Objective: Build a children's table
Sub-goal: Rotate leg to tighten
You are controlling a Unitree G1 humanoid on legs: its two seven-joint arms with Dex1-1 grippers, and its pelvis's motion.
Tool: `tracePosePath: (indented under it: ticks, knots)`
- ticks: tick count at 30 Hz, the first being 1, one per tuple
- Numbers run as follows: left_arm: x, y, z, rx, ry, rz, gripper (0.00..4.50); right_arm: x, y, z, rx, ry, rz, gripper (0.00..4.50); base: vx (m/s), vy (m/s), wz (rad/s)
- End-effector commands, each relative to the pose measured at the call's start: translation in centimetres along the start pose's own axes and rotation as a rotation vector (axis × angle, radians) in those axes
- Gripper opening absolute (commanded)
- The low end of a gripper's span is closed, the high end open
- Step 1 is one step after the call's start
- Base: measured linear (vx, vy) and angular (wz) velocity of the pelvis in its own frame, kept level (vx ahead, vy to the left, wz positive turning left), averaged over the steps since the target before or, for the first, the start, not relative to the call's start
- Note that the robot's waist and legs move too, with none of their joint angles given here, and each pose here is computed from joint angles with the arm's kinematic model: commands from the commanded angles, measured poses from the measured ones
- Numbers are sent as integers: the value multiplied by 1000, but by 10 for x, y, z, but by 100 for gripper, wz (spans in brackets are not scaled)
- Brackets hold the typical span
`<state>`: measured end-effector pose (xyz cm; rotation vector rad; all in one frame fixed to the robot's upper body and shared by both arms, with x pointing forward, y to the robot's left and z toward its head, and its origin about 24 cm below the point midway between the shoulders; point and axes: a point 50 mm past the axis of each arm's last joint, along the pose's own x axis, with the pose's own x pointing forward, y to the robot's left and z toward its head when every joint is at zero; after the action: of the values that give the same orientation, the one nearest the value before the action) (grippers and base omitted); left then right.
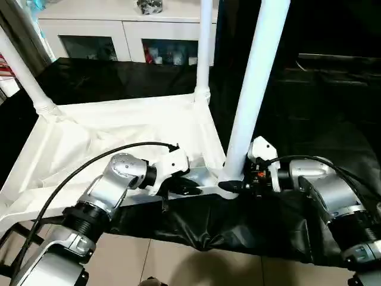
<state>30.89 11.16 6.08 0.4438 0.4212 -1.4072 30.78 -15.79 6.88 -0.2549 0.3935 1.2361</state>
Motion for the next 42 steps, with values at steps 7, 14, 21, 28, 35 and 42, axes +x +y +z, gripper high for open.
tracePosePath:
  ticks: [7, 14, 21, 28, 35, 42]
  knots:
    - [5, 11, 20, -35, -120, 121, 0, 19, 3, -10, 71, -25, -92, 275, 0, 0, 0]
    - [23, 30, 34, -155, -146, 361, 0, 50, -25, -14, 278, -64, -557, 274, 0, 0, 0]
    - [44, 31, 45, -139, -153, 443, 0, 79, -23, -2, 311, -116, -654, 309, 0, 0, 0]
    - [43, 24, 42, -87, -162, 373, 0, 69, -26, 1, 264, -151, -597, 360, 0, 0, 0]
    - [27, 7, 28, -6, -166, 171, 0, 37, -21, -3, 68, -119, -356, 360, 0, 0, 0]
    - [16, 1, 20, 17, -149, 77, 0, 19, -9, -5, 33, -115, -141, 360, 0, 0, 0]
